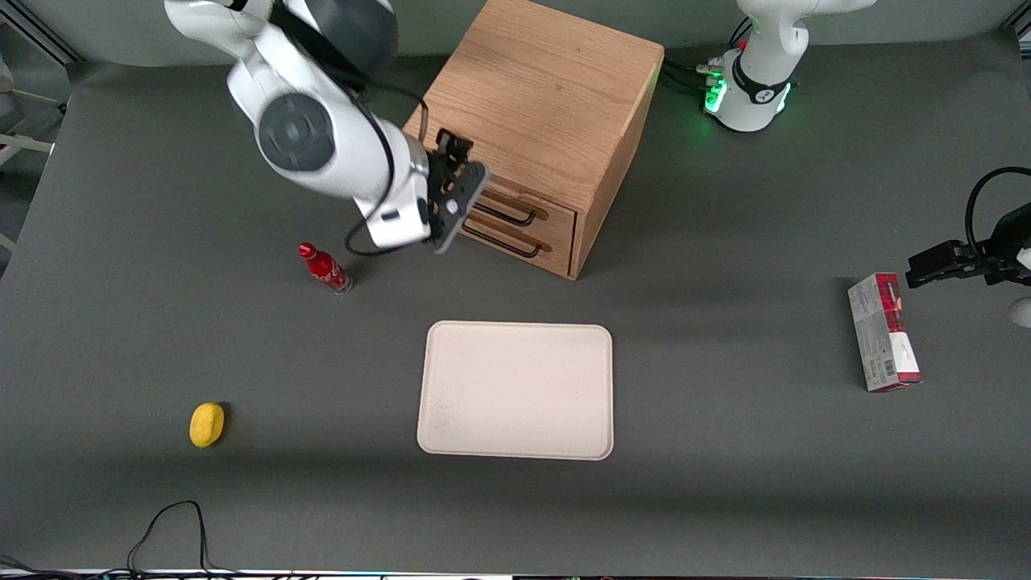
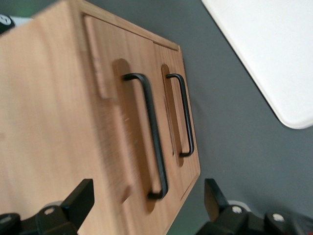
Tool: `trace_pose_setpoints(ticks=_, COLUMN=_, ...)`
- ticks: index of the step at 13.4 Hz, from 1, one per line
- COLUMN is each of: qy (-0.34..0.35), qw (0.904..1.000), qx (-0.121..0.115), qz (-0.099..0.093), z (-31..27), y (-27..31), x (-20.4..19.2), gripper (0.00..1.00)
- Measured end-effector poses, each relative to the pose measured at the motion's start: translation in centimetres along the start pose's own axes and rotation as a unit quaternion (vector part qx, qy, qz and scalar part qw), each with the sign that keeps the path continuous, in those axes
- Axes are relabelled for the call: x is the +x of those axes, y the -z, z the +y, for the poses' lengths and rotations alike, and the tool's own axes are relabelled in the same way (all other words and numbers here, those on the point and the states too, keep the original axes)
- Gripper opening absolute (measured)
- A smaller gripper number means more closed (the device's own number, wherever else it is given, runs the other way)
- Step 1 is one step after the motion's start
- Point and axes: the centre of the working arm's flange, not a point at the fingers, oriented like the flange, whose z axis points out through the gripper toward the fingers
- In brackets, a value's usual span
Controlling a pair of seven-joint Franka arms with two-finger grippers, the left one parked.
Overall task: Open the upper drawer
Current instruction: 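Hook the right gripper onto the upper drawer's black bar handle, then pull the handle outward with the right gripper, sliding the drawer open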
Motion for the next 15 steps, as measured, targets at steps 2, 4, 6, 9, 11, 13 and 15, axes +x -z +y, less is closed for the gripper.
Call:
trace_pose_setpoints(ticks=2, qy=0.006, qw=0.9999, qx=0.015, qz=-0.006, z=1.4, y=-3.8, x=1.1, gripper=1.00)
trace_pose_setpoints(ticks=4, qy=0.009, qw=0.9998, qx=0.016, qz=-0.007, z=1.1, y=-5.5, x=1.5, gripper=1.00)
trace_pose_setpoints(ticks=6, qy=0.011, qw=0.9999, qx=0.009, qz=-0.005, z=0.9, y=-6.7, x=1.6, gripper=1.00)
trace_pose_setpoints(ticks=9, qy=0.011, qw=0.9999, qx=-0.002, qz=-0.007, z=1.3, y=-7.5, x=1.5, gripper=1.00)
trace_pose_setpoints(ticks=11, qy=0.013, qw=0.9996, qx=-0.019, qz=-0.015, z=1.9, y=-8.1, x=1.4, gripper=1.00)
trace_pose_setpoints(ticks=13, qy=0.015, qw=0.9992, qx=-0.031, qz=-0.018, z=2.5, y=-8.8, x=1.4, gripper=1.00)
trace_pose_setpoints(ticks=15, qy=0.022, qw=0.9986, qx=-0.045, qz=-0.018, z=3.3, y=-9.1, x=1.6, gripper=1.00)
